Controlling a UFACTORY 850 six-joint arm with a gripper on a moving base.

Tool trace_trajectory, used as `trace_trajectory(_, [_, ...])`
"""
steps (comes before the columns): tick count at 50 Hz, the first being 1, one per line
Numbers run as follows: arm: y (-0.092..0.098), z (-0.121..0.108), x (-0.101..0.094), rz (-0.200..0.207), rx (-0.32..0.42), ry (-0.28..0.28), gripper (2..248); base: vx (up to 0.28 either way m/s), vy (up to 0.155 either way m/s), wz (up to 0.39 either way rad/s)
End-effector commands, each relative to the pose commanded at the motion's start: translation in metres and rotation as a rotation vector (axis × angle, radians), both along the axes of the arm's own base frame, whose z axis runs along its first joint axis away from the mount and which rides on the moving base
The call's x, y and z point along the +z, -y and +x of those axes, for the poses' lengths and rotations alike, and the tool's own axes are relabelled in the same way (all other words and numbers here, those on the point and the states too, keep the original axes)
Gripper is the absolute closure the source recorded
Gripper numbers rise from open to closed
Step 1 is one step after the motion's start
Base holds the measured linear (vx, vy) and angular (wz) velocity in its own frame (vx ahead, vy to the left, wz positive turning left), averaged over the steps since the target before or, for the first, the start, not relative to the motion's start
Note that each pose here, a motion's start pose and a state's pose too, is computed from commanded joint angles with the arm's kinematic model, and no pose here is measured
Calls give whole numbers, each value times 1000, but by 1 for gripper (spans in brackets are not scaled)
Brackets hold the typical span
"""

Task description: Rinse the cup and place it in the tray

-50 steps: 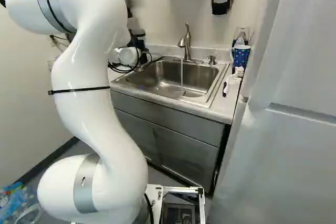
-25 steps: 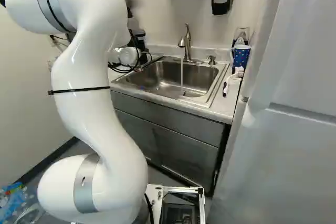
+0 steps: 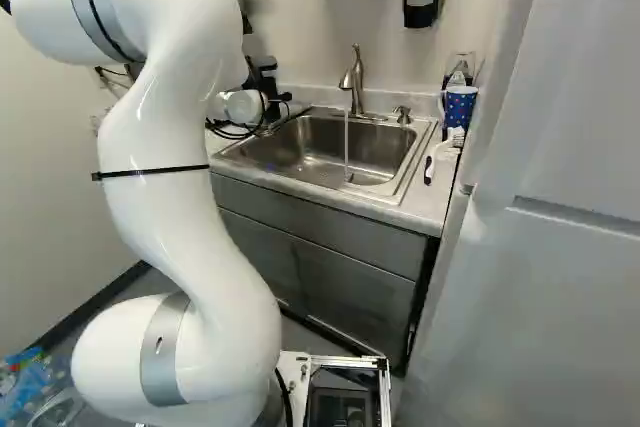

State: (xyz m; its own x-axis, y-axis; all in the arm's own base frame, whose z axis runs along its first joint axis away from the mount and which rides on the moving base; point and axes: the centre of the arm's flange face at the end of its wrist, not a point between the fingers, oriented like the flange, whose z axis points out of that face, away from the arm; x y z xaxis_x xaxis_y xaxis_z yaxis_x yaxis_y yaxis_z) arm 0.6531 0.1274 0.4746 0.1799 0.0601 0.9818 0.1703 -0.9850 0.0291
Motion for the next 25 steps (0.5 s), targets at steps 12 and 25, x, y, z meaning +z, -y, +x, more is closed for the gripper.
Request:
trace_trajectory(12, [0,-1,13,4,0,20,3,0,0,0])
trace_trajectory(25, [2,-15,29,7,2,36,3,0,0,0])
